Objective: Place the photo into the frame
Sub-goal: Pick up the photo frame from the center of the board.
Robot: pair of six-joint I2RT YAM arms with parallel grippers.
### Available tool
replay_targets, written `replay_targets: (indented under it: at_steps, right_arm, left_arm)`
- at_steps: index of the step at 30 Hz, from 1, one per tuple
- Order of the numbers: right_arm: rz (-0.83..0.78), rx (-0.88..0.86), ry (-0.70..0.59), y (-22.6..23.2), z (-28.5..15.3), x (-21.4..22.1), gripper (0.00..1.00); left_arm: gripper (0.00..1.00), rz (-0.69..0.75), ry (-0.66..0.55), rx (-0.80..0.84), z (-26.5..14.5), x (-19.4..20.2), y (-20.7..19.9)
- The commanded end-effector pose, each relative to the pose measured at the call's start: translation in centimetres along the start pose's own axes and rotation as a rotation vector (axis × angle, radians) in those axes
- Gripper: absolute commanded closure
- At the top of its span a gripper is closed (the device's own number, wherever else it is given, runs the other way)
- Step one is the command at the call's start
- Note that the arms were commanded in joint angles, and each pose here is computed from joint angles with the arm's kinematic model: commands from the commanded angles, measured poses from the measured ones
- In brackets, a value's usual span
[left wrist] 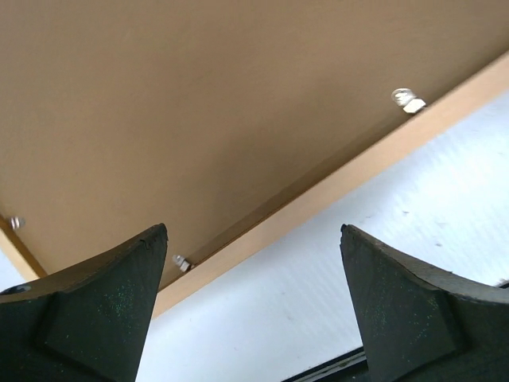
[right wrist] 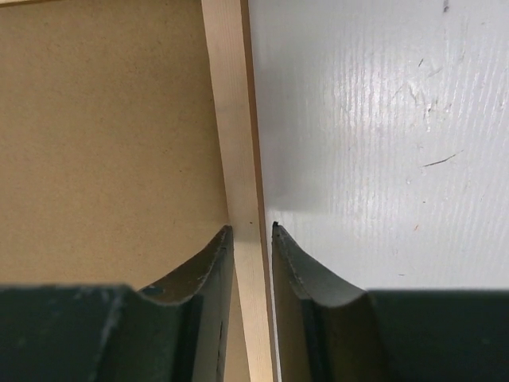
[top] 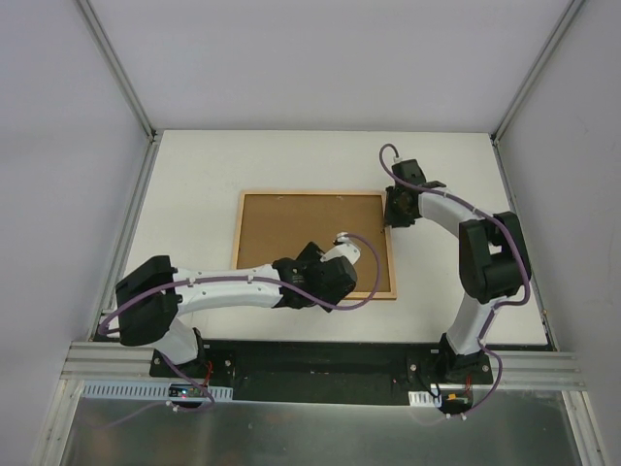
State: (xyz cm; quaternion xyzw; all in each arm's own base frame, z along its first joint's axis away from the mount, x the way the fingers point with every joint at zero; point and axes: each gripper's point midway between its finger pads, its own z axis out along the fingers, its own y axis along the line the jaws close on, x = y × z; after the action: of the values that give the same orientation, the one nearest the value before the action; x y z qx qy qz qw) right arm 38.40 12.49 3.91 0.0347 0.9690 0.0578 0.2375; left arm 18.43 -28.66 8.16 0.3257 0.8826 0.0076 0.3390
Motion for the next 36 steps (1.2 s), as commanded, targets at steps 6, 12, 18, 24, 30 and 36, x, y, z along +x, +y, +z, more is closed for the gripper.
replay_targets:
  at_steps: [6, 12, 18, 24, 30, 36]
  right_arm:
    - [-0.039, 0.033, 0.052, 0.3, 0.0, 0.4, 0.66]
    - [-0.052, 0.049, 0.065, 0.4, 0.3, 0.2, 0.76]
    - [-0.079, 0.09, 0.055, 0.3, -1.5, -0.9, 0.99]
    - [-0.089, 0.11, 0.041, -0.1, -5.1, -1.8, 0.99]
    - [-0.09, 0.126, 0.045, -0.3, -7.6, -2.0, 0.99]
    - [-0.083, 0.131, 0.064, -0.2, -8.6, -2.0, 0.99]
  left_arm:
    - [0.13, 0.28, -0.152, 0.143, -1.3, -2.7, -5.1]
    - [0.14, 0.405, -0.24, 0.124, -1.2, -2.3, -6.4]
    - [0.14, 0.46, -0.421, 0.252, -2.1, -2.5, -8.3]
    - [0.14, 0.562, -0.509, 0.272, -1.9, -2.4, -9.2]
    - [0.15, 0.65, -0.554, 0.231, -1.1, -2.4, -10.3]
    - [0.16, 0.671, -0.582, 0.132, 0.0, -2.6, -10.3]
